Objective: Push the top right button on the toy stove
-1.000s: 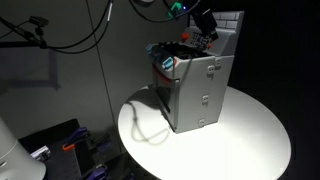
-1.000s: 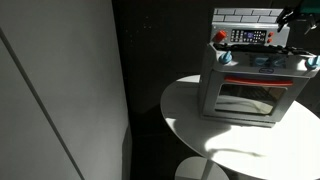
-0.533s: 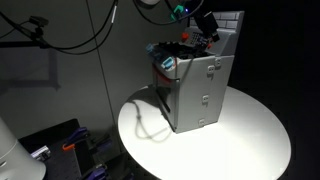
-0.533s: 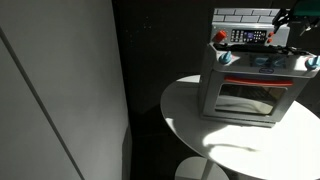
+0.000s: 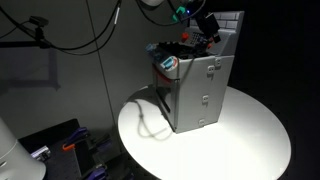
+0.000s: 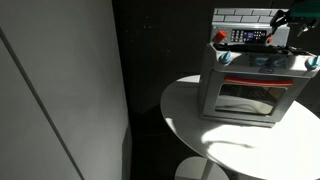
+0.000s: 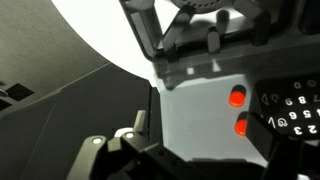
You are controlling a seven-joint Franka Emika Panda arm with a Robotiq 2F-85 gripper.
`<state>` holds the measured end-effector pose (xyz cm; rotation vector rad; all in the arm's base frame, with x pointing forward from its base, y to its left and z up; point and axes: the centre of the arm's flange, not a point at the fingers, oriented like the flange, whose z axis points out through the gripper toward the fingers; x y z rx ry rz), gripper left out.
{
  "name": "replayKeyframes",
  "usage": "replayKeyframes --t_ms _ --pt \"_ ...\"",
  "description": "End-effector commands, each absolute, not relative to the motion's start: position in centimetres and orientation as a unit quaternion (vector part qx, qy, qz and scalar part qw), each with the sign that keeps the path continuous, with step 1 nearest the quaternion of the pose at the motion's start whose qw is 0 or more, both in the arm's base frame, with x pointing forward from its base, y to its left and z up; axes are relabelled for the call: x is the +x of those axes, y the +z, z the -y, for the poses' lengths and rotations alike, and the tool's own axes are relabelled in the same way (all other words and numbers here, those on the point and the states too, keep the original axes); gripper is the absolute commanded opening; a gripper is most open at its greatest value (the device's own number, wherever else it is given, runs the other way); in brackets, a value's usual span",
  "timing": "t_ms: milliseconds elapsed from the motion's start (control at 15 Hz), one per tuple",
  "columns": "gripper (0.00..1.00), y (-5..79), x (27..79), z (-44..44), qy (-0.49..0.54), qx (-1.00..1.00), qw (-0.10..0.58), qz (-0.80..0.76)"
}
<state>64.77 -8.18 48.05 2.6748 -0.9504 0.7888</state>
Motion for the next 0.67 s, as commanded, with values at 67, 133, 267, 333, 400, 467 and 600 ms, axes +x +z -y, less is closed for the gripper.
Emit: replayKeyframes --t_ms 67,133,267,333,400,467,600 --pt "1.00 48.39 66.09 8.18 0.263 0.900 0.108 0.331" --pt "1.00 48.33 66.19 8.23 0.262 0.900 0.109 0.331" --pt "1.00 48.33 66.36 8.38 0.261 0.899 0.110 0.333" --pt "1.00 48.34 66.45 8.46 0.261 0.899 0.112 0.333" --pt "1.00 48.35 66.53 8.51 0.260 0.899 0.112 0.334" --pt "1.00 48.34 66.62 8.59 0.260 0.899 0.113 0.334" --pt "1.00 48.33 66.83 8.72 0.260 0.899 0.113 0.335"
